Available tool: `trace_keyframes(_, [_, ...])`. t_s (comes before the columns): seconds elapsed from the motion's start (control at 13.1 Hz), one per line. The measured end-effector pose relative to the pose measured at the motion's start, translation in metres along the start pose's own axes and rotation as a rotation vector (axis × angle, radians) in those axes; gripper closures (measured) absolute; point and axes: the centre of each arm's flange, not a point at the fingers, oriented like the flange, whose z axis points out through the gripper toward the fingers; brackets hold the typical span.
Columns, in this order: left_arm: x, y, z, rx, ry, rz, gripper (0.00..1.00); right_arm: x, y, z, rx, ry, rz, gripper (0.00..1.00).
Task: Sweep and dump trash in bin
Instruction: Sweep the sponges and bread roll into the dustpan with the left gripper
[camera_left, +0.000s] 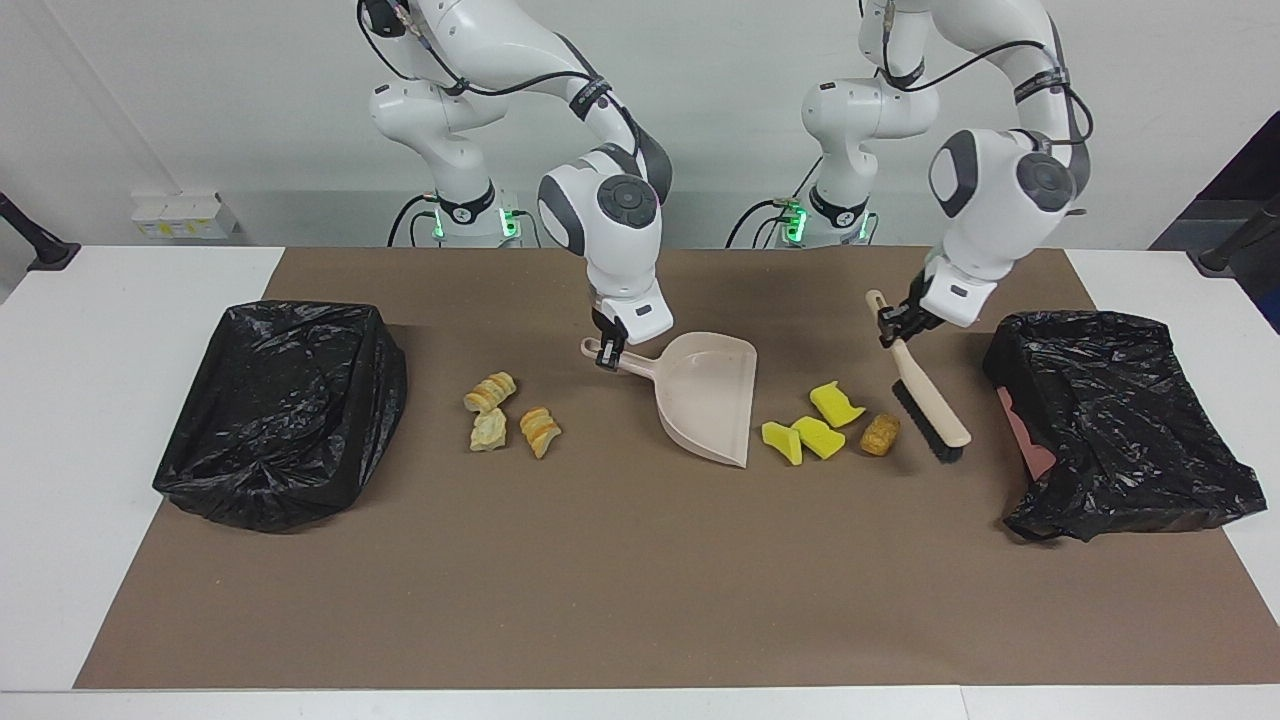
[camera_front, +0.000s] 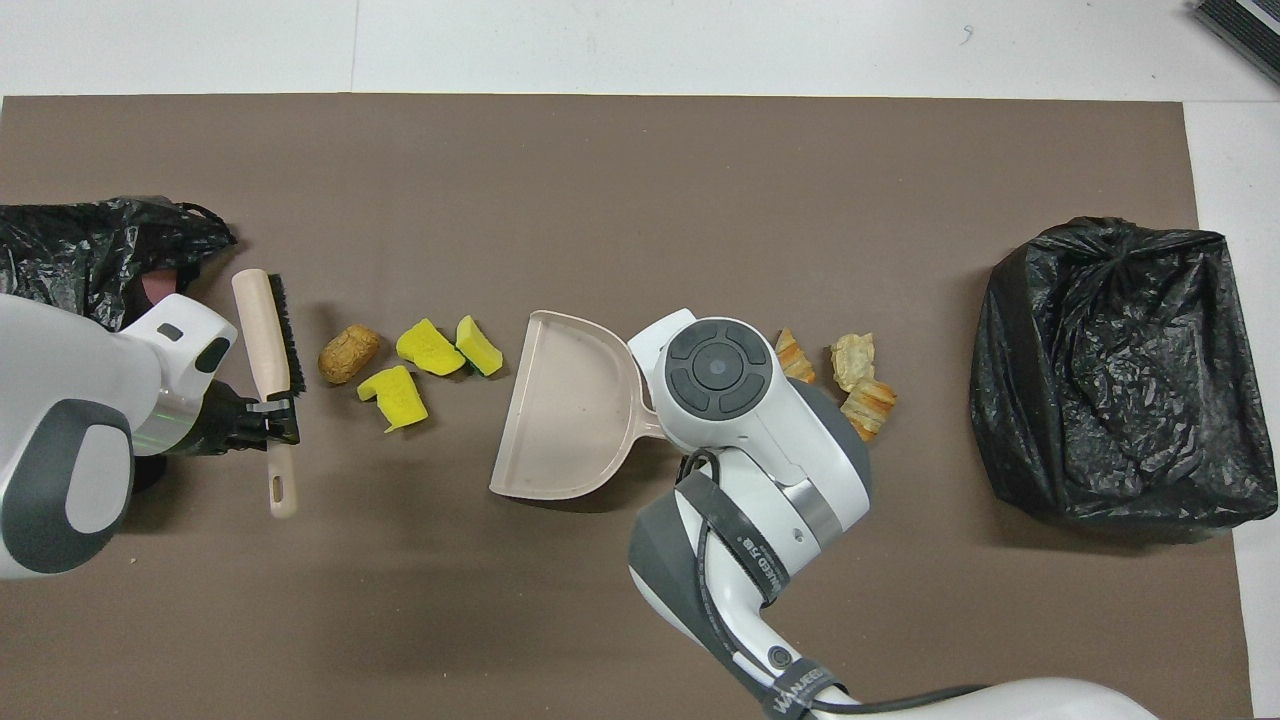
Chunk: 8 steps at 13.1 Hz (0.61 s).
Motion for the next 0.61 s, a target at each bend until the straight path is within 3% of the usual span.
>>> trace_keyframes(0.3, [0.019,-0.007,0.041,0.024,-0.022,0.142,0.74,0.000,0.000,0.000,-0.003,0.004,0.064,0.68])
trace_keyframes(0.61, [0.006,0.045,0.058,0.029,-0.052,0.245,0.74,0.004,-0.003,0.000,-0.003,0.003,0.073,0.68])
